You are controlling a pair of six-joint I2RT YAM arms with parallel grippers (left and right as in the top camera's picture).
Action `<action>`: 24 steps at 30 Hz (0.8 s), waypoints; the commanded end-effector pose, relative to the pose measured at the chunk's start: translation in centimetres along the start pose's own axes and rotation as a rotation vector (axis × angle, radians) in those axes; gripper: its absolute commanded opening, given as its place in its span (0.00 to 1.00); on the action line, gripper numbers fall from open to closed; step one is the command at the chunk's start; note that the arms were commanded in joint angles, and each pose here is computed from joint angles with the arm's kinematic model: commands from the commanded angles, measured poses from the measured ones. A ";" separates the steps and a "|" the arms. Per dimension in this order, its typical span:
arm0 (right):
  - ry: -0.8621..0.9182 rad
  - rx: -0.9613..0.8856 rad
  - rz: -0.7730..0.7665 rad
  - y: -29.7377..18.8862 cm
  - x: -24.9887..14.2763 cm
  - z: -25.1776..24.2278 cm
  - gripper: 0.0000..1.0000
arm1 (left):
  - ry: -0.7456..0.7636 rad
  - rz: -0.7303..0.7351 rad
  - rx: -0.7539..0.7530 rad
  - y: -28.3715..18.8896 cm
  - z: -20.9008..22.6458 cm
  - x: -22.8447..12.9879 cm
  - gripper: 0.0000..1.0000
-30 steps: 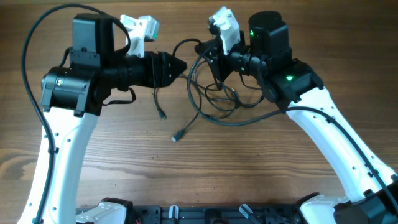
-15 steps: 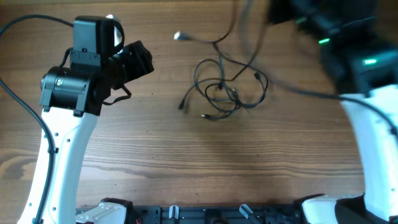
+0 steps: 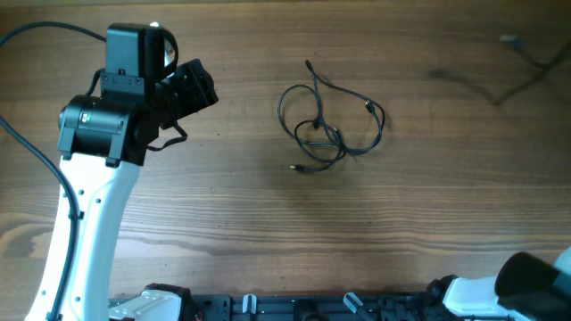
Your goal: Untangle cables
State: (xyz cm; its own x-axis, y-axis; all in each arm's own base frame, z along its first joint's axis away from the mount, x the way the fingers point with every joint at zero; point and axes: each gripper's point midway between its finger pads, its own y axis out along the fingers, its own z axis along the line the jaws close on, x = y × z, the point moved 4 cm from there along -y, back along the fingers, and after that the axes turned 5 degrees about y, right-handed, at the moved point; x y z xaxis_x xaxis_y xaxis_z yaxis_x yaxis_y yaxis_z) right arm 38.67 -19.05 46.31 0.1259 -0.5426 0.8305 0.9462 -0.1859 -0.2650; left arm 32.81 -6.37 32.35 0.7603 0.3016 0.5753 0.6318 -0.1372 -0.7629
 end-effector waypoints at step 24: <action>0.059 -0.445 0.511 16.9 -18.0 -20.7 0.40 | -0.009 0.051 0.043 2.4 0.4 -0.2 0.68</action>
State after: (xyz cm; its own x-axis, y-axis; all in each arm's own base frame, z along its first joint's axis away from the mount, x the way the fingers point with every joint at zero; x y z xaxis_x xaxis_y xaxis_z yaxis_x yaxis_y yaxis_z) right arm 45.90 -28.69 18.34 0.4822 -0.6951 0.5332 0.5846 -0.1980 -0.7868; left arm 33.93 -6.57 30.56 0.7907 0.2960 0.5359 0.5890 -0.1293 -0.7977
